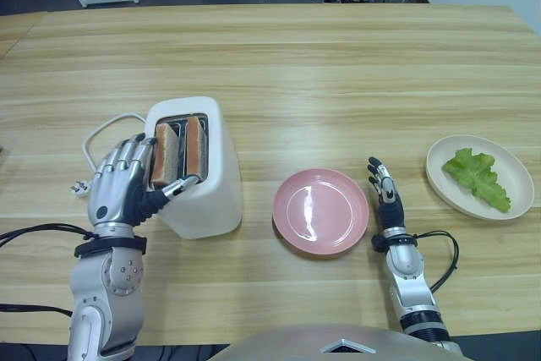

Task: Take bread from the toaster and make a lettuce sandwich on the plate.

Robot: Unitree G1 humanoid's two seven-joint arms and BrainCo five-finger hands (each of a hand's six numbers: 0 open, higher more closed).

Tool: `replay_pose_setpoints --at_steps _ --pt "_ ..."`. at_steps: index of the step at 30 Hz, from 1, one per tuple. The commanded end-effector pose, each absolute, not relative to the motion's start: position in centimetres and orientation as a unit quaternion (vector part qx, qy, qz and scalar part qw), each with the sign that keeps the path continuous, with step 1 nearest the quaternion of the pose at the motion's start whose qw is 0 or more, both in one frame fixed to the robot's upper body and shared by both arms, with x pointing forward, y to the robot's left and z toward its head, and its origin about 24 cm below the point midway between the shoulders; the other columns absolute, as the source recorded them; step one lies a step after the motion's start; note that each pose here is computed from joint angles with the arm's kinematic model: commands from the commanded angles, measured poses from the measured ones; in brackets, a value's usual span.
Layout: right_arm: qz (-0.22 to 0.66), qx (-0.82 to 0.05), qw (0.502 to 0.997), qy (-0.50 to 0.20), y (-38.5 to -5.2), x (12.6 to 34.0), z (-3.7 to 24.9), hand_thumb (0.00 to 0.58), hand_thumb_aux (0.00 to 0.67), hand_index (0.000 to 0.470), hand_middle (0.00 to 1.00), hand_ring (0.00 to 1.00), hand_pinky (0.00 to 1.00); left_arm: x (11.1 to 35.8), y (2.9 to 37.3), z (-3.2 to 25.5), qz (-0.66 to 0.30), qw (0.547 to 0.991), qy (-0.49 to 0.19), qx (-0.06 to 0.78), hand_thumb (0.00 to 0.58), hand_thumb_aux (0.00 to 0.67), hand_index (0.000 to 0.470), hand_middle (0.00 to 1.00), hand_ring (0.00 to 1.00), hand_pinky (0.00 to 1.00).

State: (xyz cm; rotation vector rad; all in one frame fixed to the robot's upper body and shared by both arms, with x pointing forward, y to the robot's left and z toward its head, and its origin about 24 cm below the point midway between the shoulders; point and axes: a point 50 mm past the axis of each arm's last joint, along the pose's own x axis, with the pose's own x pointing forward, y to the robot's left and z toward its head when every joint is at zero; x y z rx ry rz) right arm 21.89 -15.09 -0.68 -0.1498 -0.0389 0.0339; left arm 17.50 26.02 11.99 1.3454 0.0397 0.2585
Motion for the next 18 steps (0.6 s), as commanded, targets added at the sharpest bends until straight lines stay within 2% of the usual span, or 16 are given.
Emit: replay_pose_setpoints --at_steps 1,10,11,15,18 --pt "0.016 -0.078 0.997 -0.011 -15.3 21.8 -0.8 0.000 0.000 0.000 0.00 0.00 0.00 17.3 26.5 12.0 0.134 0.759 0.024 0.636 0.000 0.000 0.000 0.00 0.00 0.00" --pt "0.016 -0.079 0.997 -0.010 -15.4 21.6 -0.8 0.000 0.000 0.000 0.00 0.00 0.00 17.3 26.5 11.1 0.123 0.749 0.041 0.650 0.000 0.000 0.000 0.00 0.00 0.00" --pt "0.016 -0.079 0.997 -0.010 -15.5 21.6 -0.8 0.000 0.000 0.000 0.00 0.00 0.00 17.2 26.5 11.1 0.121 0.748 0.046 0.651 0.066 0.039 0.028 0.00 0.00 0.00" --pt "0.015 -0.080 0.997 -0.009 -15.5 21.5 -0.7 0.000 0.000 0.000 0.00 0.00 0.00 17.0 26.7 10.9 0.116 0.747 0.058 0.652 0.164 0.102 0.072 0.00 0.00 0.00" --pt "0.014 -0.080 0.997 -0.009 -15.6 21.4 -0.7 0.000 0.000 0.000 0.00 0.00 0.00 16.8 26.7 10.7 0.113 0.747 0.064 0.651 0.190 0.121 0.085 0.00 0.00 0.00"
